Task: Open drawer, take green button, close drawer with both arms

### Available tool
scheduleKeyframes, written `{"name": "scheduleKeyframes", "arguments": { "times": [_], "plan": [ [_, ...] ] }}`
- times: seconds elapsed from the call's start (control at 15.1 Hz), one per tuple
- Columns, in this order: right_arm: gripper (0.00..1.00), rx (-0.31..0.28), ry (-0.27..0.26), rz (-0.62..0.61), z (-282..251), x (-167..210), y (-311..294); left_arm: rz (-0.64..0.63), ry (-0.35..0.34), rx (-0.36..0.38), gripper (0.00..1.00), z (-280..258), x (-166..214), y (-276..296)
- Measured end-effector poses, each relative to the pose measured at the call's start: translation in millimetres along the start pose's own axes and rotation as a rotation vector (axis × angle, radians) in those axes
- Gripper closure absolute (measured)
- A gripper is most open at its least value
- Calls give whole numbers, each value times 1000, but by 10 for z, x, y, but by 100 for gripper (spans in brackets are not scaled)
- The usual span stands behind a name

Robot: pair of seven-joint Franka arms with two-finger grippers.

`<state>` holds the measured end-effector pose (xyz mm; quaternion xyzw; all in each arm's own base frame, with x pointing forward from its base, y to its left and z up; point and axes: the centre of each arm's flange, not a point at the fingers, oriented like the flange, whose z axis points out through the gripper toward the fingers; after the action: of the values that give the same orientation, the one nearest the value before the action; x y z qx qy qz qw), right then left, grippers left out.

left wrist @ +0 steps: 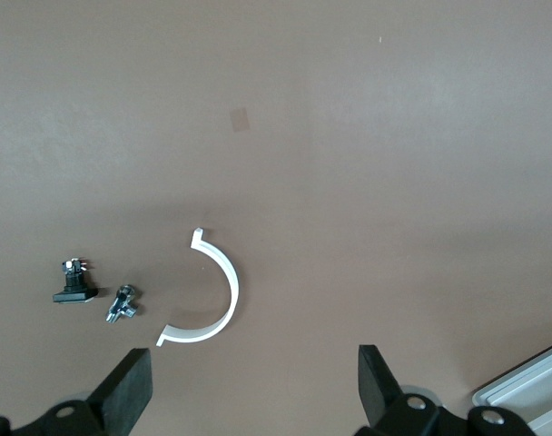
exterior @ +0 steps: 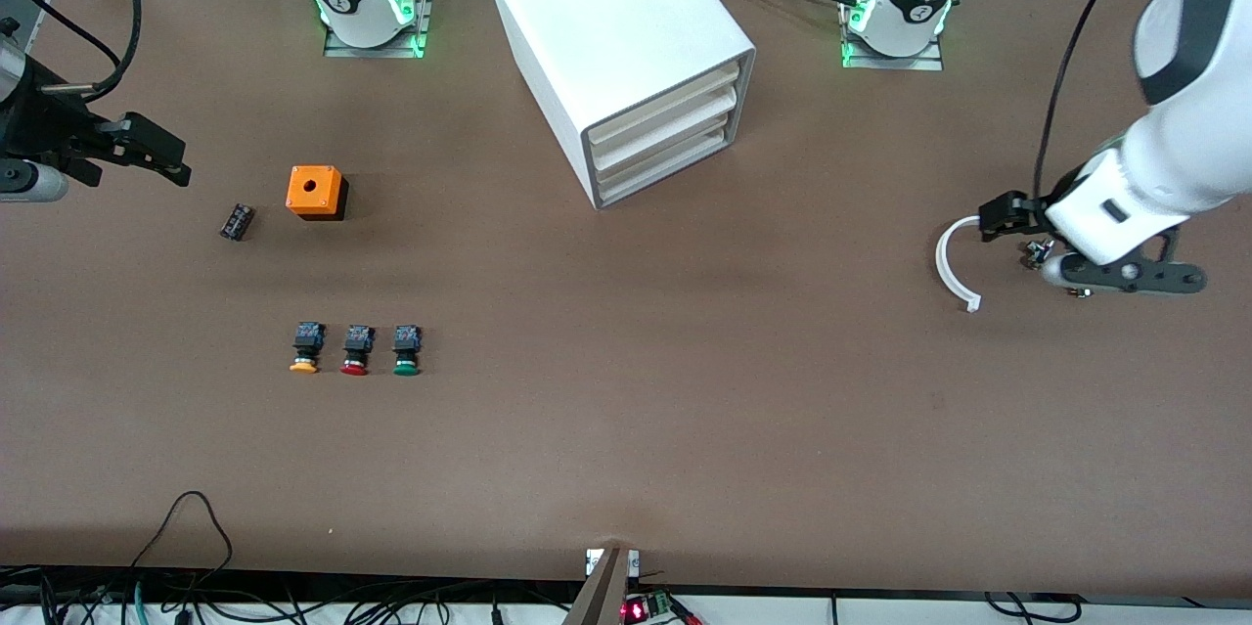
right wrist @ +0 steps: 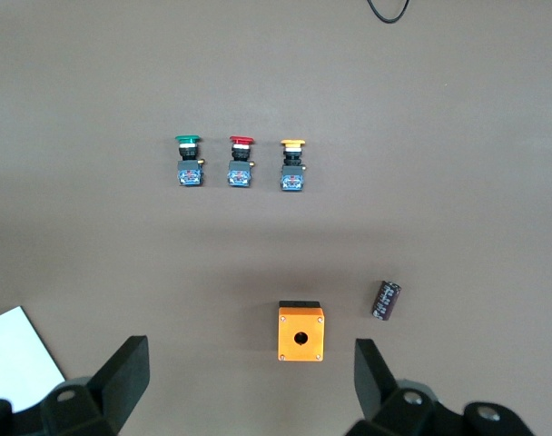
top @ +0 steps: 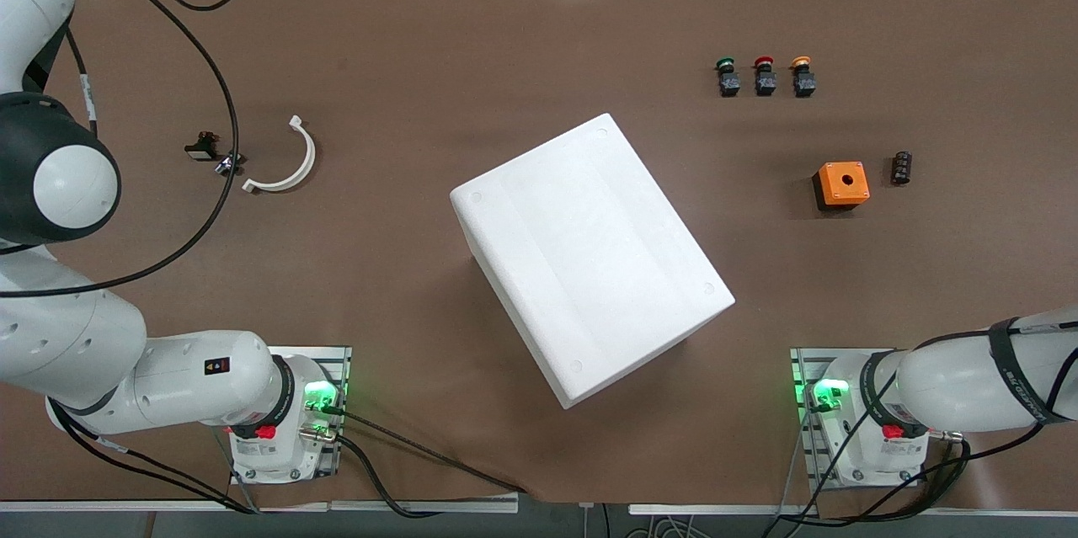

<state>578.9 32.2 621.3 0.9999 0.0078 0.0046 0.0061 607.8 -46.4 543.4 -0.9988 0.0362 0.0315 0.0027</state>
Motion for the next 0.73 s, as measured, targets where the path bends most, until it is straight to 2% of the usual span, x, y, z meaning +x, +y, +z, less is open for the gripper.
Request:
{"name": "scheduleKeyframes", "arguments": {
  "times": [0.33, 0.53, 0.73],
  "plan": [
    [0, 0, -1, 0, 5, 5, 1, -26, 85, 13, 0, -268, -356, -146],
    [0, 0, 9, 0, -44, 8, 0, -30, 92, 15, 0, -333, -447, -157],
    [0, 0, 15, 0, -74, 9, -1, -27, 57, 15, 0, -297, -487, -142]
  ]
}}
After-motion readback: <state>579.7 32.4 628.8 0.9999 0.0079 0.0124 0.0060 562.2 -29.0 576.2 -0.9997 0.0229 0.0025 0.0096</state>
